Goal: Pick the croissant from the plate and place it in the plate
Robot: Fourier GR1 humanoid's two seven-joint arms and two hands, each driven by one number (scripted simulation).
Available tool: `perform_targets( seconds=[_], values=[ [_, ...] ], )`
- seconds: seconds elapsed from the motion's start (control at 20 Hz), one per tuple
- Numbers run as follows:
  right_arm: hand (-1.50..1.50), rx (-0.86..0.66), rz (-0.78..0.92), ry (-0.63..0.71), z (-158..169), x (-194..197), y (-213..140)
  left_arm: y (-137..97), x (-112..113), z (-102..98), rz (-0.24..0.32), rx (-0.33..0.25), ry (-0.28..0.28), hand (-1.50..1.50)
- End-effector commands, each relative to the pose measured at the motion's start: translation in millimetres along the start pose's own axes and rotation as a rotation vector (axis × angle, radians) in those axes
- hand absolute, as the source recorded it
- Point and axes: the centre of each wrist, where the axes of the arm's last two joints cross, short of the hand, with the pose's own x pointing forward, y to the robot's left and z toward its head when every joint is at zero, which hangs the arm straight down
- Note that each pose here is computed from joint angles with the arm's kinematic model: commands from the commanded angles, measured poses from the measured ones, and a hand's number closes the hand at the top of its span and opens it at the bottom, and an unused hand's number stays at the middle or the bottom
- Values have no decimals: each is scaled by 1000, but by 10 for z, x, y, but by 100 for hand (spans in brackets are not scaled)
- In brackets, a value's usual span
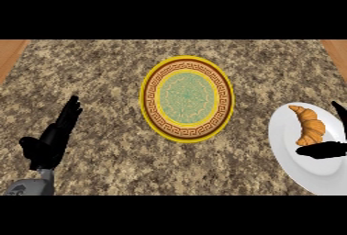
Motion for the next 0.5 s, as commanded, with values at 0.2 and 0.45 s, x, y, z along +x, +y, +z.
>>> perform_targets(
  seconds=[0.2,0.45],
  values=[
    [-150,-15,57,43,-106,74,186,8,-157,3,-9,6,2,0],
    [-150,3,66,80,-408,-139,348,-58,70,93,-12,4,-6,0]
  ],
)
